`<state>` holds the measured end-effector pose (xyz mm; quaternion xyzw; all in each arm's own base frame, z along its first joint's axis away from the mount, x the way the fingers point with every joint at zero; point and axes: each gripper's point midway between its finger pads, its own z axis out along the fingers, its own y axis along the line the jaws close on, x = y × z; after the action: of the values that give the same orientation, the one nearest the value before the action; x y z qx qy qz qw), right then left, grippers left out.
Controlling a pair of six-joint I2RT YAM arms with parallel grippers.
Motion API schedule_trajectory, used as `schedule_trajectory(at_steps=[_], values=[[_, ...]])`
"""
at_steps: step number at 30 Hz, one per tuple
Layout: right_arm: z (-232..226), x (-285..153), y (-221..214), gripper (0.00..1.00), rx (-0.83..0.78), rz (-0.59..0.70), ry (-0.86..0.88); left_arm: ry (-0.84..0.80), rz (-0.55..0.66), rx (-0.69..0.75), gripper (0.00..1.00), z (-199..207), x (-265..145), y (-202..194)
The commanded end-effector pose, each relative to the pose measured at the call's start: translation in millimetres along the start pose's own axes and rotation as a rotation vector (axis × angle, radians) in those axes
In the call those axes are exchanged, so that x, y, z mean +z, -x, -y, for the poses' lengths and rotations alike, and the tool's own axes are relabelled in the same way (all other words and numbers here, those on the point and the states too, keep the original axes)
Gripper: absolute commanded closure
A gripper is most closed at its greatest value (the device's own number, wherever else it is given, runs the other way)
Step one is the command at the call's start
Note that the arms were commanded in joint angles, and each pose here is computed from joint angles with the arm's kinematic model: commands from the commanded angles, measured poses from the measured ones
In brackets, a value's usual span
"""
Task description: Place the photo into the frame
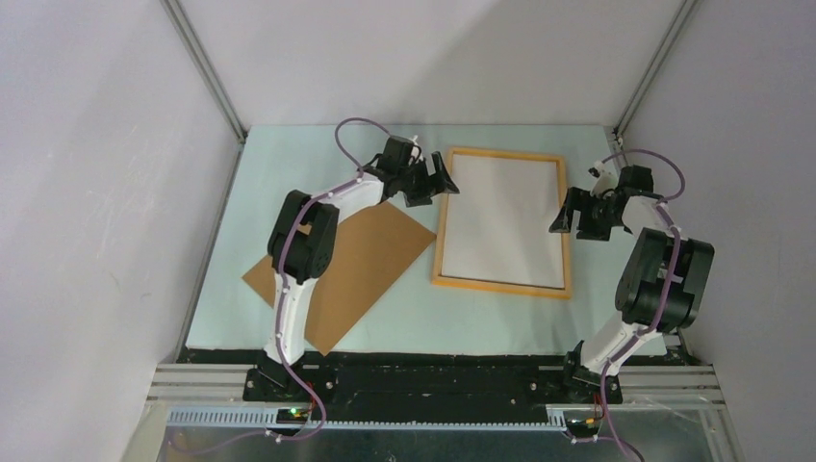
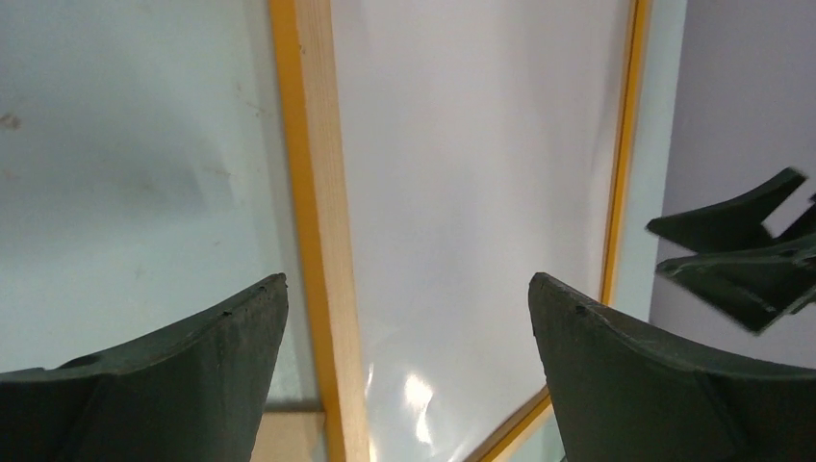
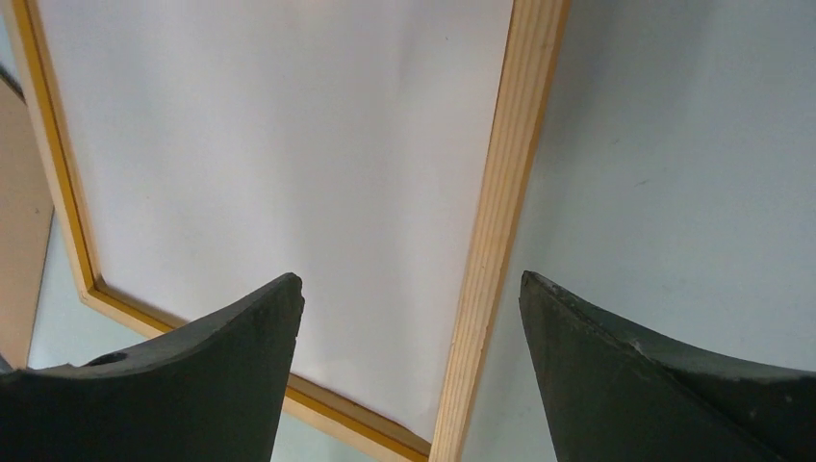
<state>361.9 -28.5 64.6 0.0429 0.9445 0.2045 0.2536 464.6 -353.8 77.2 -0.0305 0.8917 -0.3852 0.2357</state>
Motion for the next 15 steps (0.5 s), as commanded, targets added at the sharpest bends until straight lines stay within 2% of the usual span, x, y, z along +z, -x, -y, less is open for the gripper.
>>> schedule_trajectory(at_steps=[1,9,15], values=[[-7.4,-22.9,19.3,0.13,-0.085,0.087,-0.029,-0.011,0.059,0.177,0.00,20.7,-39.2,13.2],[-29.7,-25.2,20.2,0.12,-0.251,0.108,-0.080,0.059,0.091,0.364,0.00,10.4,-86.4,11.1],[-50.9,-6.1,13.2,0.13,-0.477,0.064,-0.176,0.096,0.084,0.472,0.00,0.1,-131.9,2.5]])
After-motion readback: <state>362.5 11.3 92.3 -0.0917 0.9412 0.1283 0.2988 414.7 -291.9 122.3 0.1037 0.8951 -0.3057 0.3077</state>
